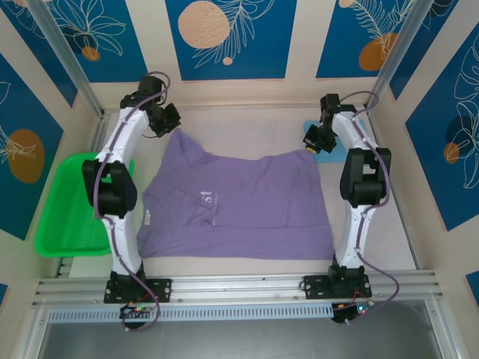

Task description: Fold and stack the t-shirts

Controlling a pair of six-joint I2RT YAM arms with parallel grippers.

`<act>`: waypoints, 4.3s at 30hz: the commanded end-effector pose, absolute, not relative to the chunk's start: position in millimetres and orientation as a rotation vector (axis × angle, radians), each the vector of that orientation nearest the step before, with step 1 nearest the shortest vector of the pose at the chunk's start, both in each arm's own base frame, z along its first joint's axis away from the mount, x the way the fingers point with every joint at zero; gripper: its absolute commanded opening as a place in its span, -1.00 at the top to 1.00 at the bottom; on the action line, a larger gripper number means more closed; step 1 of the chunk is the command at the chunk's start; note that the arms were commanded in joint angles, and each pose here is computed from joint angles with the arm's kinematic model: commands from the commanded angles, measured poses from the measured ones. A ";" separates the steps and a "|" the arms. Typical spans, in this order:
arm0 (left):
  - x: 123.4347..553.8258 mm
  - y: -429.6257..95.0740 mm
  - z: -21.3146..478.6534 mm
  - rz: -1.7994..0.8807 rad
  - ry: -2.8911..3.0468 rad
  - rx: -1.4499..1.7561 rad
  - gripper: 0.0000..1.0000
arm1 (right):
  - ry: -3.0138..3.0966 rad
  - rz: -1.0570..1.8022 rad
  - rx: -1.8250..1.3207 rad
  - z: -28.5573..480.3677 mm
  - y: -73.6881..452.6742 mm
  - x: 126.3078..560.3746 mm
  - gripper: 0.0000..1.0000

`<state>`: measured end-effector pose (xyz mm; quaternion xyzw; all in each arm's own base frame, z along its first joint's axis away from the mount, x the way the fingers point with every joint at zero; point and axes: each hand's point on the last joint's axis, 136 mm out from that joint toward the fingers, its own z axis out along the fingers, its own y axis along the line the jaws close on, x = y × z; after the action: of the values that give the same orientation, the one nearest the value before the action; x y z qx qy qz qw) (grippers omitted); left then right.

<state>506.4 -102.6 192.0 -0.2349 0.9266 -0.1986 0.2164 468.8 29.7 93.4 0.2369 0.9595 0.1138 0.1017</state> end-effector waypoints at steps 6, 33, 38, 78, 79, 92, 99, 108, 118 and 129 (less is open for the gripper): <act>405.6 -116.2 222.8 -0.763 2.602 -0.835 1.00 | 2.769 0.543 0.657 151.0 47.4 416.8 1.00; 268.0 -82.2 242.3 -0.763 2.659 -0.948 1.00 | 2.714 0.525 0.907 138.0 4.8 303.9 1.00; 246.8 -82.2 205.2 -0.682 2.750 -0.929 0.91 | 2.693 0.568 0.910 133.8 9.6 300.6 1.00; 210.3 -83.2 19.2 -0.363 3.053 -0.796 0.47 | 2.737 0.629 0.874 122.3 30.0 302.9 1.00; 210.0 -84.2 19.3 -0.366 3.055 -0.791 0.47 | 2.736 0.627 0.874 122.4 29.6 303.1 1.00; 209.9 -89.9 14.2 -0.308 3.100 -0.735 0.69 | 2.743 0.628 0.881 121.9 29.6 305.4 1.00; 216.4 -86.6 24.6 -0.261 3.104 -0.678 0.51 | 2.747 0.627 0.880 120.3 29.6 305.5 1.00; 215.2 -92.5 25.8 -0.294 3.117 -0.661 0.66 | 2.753 0.629 0.892 116.9 29.8 305.8 1.00; 218.2 -94.4 29.1 -0.287 3.121 -0.645 0.99 | 2.754 0.628 0.893 115.8 29.6 306.5 1.00; 252.1 -96.5 67.4 -0.276 3.041 -0.562 1.00 | 2.740 0.645 0.890 120.3 30.5 313.0 1.00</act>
<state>243.0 -96.9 53.3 -0.1995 0.9745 -0.1020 0.0074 308.9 23.6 116.5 0.2985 0.9277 0.2007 0.0999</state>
